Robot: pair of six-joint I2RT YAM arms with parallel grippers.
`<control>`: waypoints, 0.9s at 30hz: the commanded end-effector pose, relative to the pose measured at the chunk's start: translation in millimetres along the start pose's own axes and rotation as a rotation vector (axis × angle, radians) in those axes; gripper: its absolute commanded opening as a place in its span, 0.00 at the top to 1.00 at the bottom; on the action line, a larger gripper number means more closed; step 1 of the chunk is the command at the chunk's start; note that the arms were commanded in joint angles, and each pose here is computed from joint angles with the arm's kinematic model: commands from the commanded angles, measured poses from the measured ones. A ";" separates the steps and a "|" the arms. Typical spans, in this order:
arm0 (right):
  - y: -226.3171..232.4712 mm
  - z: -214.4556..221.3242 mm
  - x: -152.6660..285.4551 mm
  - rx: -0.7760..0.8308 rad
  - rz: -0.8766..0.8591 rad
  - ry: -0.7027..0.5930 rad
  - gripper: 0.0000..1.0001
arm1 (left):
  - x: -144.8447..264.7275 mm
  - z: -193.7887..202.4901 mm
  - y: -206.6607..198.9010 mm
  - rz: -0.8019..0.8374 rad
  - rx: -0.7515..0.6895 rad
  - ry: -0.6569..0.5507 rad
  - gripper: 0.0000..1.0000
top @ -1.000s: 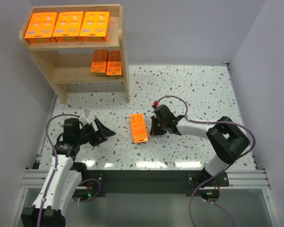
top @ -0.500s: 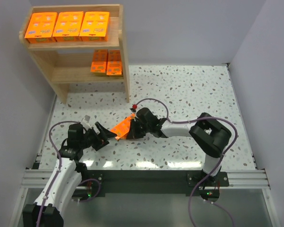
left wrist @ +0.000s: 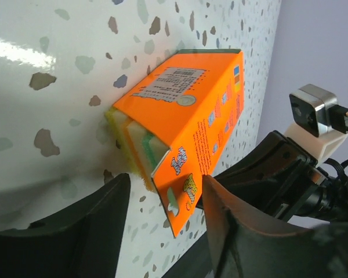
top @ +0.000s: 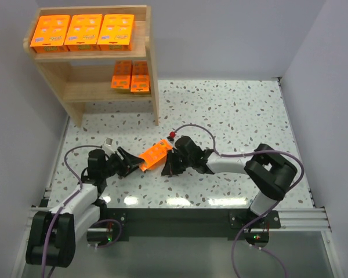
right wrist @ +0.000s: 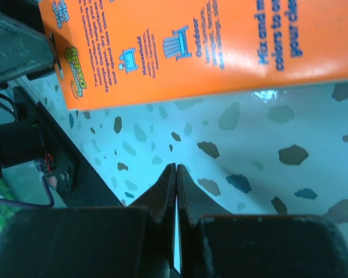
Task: Place and organize the cleaning sponges onto the shelf
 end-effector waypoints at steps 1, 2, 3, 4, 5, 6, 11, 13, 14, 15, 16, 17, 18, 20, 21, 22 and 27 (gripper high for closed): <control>9.6 -7.9 16.1 0.006 -0.033 -0.062 1.00 | -1.7 -4.1 -22.5 0.169 -0.095 -0.002 0.45; 7.7 -5.1 18.9 0.002 -0.028 -0.061 1.00 | -1.2 -0.7 -19.4 0.176 -0.080 0.007 0.50; 8.1 -3.5 21.0 0.001 -0.029 -0.060 1.00 | -0.7 0.1 -20.2 0.188 -0.081 0.013 0.62; 12.1 -5.2 27.6 0.004 -0.041 -0.071 1.00 | -0.6 0.7 -20.4 0.194 -0.087 0.015 0.68; 11.1 -2.7 31.0 -0.002 -0.039 -0.070 1.00 | -0.1 0.5 -22.0 0.203 -0.096 0.018 0.76; 12.0 -1.9 34.7 -0.001 -0.038 -0.072 1.00 | 0.8 2.3 -23.7 0.215 -0.103 0.034 0.89; 20.5 -6.1 81.6 0.022 -0.002 -0.124 1.00 | 10.1 5.8 -36.6 0.245 -0.135 0.070 1.00; 13.5 -3.4 99.9 0.009 0.054 -0.118 1.00 | 18.5 7.6 -40.4 0.212 -0.124 0.058 1.00; 19.5 -10.5 119.0 0.027 0.047 -0.167 1.00 | 24.8 -0.2 -56.7 0.203 -0.157 0.019 1.00; 15.8 -12.6 127.9 0.022 0.079 -0.185 1.00 | 28.6 -11.2 -59.7 0.134 -0.150 -0.082 1.00; 10.4 -7.5 138.5 0.013 0.117 -0.167 1.00 | 41.4 -7.9 -55.5 0.046 -0.115 -0.113 1.00; 5.1 -13.1 149.2 0.003 0.142 -0.190 1.00 | 56.1 -17.1 -78.4 0.050 -0.132 -0.195 1.00; 5.1 -16.0 163.2 0.001 0.144 -0.225 1.00 | 65.6 -28.0 -82.3 0.002 -0.116 -0.310 1.00; -7.2 -17.5 178.7 -0.022 0.192 -0.230 1.00 | 91.0 -29.9 -103.4 0.016 -0.084 -0.402 1.00; -9.3 -15.5 186.6 -0.022 0.207 -0.229 1.00 | 98.0 -34.5 -107.3 0.008 -0.067 -0.461 1.00; -12.0 -17.3 190.9 -0.021 0.224 -0.236 1.00 | 105.0 -34.2 -109.6 0.006 -0.049 -0.488 1.00; -9.1 -26.2 199.6 0.016 0.238 -0.233 1.00 | 166.7 -57.3 -146.9 0.057 0.054 -0.854 1.00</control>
Point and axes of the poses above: each gripper's point midway between its finger pads, its own x axis back along the fingers, its own y axis along the line the jaws close on, z = x × y, the point moved 6 cm from there along x, back along the fingers, and after that the axes turned 8 degrees about x, right-handed, at the moved point
